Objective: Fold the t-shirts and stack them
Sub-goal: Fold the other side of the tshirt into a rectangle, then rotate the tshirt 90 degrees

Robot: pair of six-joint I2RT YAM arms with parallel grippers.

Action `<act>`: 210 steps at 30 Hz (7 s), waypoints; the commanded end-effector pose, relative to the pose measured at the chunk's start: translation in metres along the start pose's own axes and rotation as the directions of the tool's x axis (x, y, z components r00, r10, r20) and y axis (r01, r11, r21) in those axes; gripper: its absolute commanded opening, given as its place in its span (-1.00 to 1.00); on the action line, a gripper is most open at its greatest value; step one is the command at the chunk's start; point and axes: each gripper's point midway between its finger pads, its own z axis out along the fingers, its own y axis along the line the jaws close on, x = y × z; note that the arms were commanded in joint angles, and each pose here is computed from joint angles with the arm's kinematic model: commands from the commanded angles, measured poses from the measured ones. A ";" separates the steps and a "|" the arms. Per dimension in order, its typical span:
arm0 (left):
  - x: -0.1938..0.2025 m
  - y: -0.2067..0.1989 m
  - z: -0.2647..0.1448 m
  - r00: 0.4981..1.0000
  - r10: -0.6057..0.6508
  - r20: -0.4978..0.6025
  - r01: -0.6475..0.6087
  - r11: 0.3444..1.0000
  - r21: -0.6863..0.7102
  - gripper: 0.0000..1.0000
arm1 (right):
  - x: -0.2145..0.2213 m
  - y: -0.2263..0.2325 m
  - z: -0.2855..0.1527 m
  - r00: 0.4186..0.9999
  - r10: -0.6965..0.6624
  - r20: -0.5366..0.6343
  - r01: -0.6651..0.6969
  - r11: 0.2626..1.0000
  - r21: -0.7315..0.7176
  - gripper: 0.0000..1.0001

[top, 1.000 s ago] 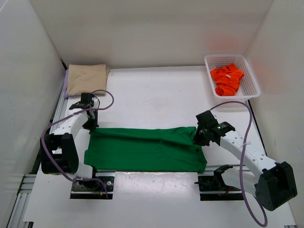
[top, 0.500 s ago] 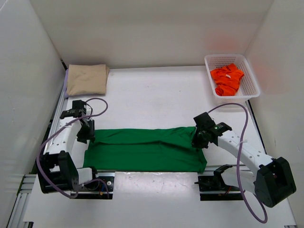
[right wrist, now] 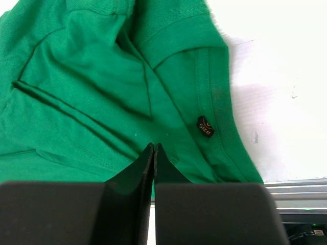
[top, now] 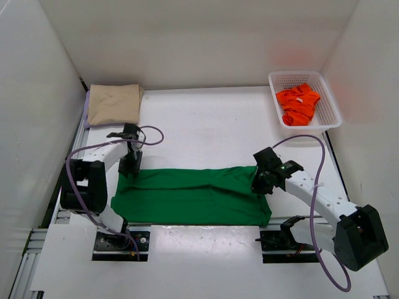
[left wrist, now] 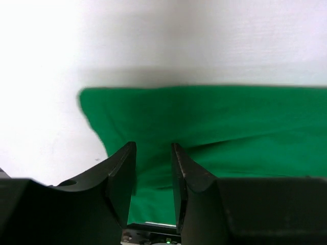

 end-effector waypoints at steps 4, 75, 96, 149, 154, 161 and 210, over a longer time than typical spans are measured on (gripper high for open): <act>0.039 0.005 0.015 0.994 0.087 -0.068 -0.095 0.988 -0.125 -0.12 | -0.012 -0.006 -0.008 0.998 -0.009 0.057 0.007 0.999 0.041 -1.00; -0.033 -0.373 -0.116 0.712 0.600 0.366 -0.694 0.517 0.502 -0.79 | 0.015 -0.024 0.022 0.992 0.096 -0.086 -0.090 0.993 0.072 -1.00; 0.037 -0.337 -0.104 0.706 0.654 0.272 -0.663 0.476 0.578 -0.79 | 0.034 -0.013 -0.006 0.999 0.016 -0.044 -0.018 0.999 -0.045 -1.00; 0.004 -0.126 -0.064 0.988 0.120 -0.092 -0.041 0.797 0.603 0.11 | 0.097 0.061 0.018 0.843 -0.528 -0.099 0.452 0.797 -0.400 -1.00; -0.014 -0.056 -0.043 0.996 -0.054 -0.065 0.077 0.899 0.430 0.11 | 0.098 0.054 0.020 0.836 -0.545 -0.064 0.498 0.802 -0.329 -1.00; -0.011 0.028 -0.030 0.980 -0.198 -0.005 0.197 0.970 0.144 0.11 | 0.065 0.059 0.006 0.879 -0.476 -0.009 0.465 0.862 -0.200 -1.00; -0.006 0.063 -0.015 0.921 -0.390 0.006 0.381 0.901 0.207 0.55 | -0.154 0.085 0.073 1.000 0.003 -0.004 -0.002 0.984 0.176 -1.00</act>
